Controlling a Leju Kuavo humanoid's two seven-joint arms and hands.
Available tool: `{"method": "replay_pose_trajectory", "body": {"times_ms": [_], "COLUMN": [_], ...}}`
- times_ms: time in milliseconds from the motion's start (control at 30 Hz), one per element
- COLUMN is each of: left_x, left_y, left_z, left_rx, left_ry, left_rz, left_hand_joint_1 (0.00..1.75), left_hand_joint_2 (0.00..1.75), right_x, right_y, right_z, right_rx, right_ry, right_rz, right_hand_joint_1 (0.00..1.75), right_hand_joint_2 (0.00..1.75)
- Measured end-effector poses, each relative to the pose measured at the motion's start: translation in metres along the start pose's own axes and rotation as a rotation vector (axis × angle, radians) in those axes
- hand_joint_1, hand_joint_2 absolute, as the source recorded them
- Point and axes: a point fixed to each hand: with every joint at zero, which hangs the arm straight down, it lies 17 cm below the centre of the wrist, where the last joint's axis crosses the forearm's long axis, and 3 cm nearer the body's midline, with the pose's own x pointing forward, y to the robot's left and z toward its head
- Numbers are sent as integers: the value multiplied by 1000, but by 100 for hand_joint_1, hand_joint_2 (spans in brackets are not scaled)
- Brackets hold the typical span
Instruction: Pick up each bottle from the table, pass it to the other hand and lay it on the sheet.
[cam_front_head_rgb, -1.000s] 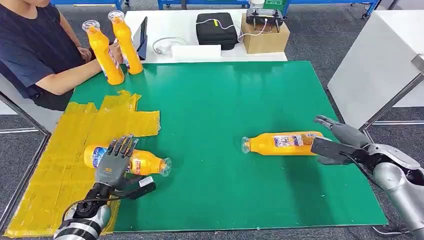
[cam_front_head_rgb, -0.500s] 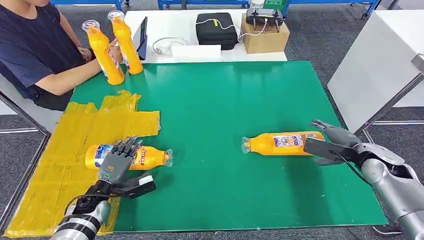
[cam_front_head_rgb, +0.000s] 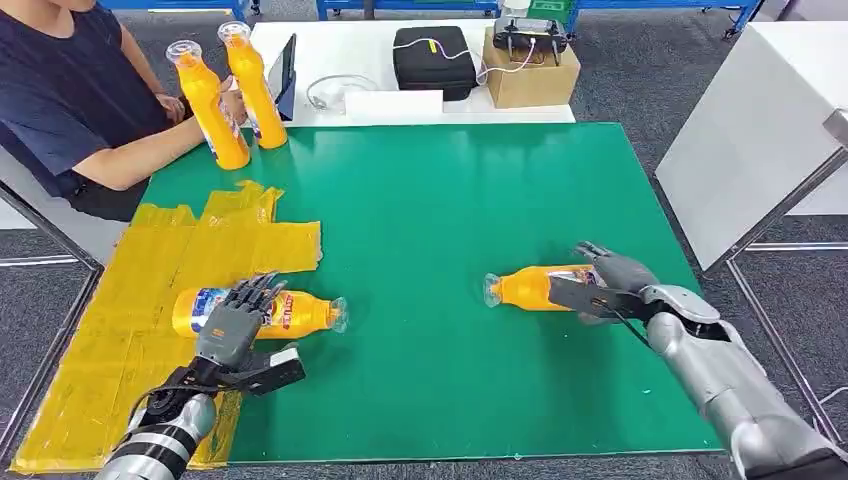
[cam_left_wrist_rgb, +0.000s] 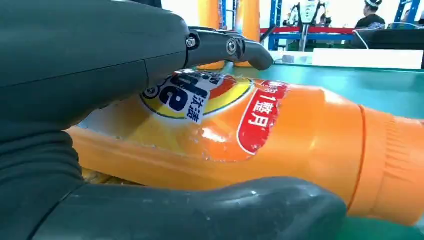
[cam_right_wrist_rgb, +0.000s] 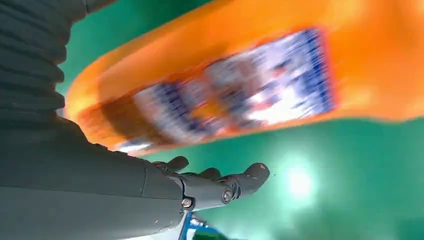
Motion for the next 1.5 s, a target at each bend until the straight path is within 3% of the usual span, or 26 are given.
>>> {"method": "replay_pose_trajectory", "body": {"times_ms": [433,467,733,767,800,1033,1500], "left_x": [1,2,6,6,5,1,0], "left_y": [0,1,8,8,8,7,6], "left_z": [0,-1,-8,-9,-9,-6,-5], "left_rx": [-1,0,13,14,14,18,19], "left_ry": [-5,-11,-45,-44,-43,-29,-21], "left_rz": [-2,-2,34,39,41,55,57], "left_hand_joint_1": [0,0,0,0,0,0,0], "left_hand_joint_2": [0,0,0,0,0,0,0], "right_x": [18,17,-35,-42,-50,-92,-143], "right_y": [14,17,42,41,39,29,33], "right_z": [-12,-11,17,21,24,38,76], "right_rx": [51,71,318,329,334,326,377], "right_ry": [4,11,76,83,94,199,256], "right_rz": [-1,4,69,72,74,118,201], "right_hand_joint_1": [0,175,175,161,0,0,0], "right_hand_joint_2": [175,175,175,175,175,175,175]}}
